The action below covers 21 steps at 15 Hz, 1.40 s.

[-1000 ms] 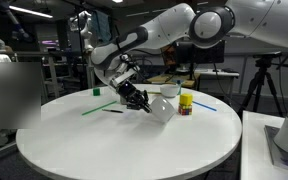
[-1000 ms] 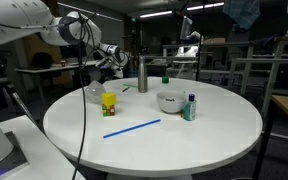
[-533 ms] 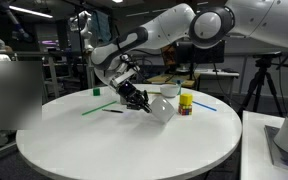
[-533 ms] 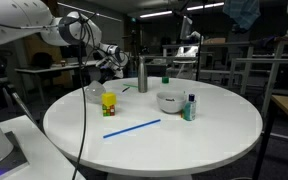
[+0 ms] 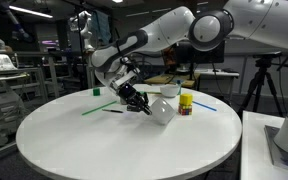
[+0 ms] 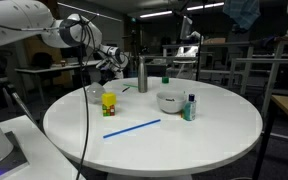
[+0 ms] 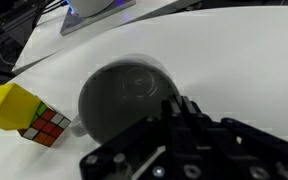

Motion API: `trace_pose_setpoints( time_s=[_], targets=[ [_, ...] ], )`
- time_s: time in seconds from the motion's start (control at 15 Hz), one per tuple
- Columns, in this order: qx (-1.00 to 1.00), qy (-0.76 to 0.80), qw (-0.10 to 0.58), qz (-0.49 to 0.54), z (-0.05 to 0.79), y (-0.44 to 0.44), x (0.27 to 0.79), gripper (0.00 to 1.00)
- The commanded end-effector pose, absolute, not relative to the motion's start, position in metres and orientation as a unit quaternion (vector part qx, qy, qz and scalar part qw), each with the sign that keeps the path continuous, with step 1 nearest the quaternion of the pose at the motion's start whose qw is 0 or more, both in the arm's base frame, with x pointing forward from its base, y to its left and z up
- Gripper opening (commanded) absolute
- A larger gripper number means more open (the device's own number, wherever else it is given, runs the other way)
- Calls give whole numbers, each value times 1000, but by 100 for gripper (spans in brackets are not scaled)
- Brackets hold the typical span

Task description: Change the Position of the cup and put it horizontally

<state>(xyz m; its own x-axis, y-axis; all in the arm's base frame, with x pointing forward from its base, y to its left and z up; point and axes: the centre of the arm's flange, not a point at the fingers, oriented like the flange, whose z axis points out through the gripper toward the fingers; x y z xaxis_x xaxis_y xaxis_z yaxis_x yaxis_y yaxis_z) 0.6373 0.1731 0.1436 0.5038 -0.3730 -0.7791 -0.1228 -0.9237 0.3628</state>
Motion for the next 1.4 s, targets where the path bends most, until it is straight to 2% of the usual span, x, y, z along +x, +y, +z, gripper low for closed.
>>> trace_pose_setpoints(
  time_s=[0.0,0.87,0.93,1.0,1.33],
  targets=[
    [846,-164,133,-490,148,179,666,2],
    [842,-171,132,-495,135,178,670,2],
    [842,-172,133,-494,135,178,670,32],
    [840,-171,136,-497,136,178,670,34],
    [833,-172,144,-506,144,177,667,70]
  ],
)
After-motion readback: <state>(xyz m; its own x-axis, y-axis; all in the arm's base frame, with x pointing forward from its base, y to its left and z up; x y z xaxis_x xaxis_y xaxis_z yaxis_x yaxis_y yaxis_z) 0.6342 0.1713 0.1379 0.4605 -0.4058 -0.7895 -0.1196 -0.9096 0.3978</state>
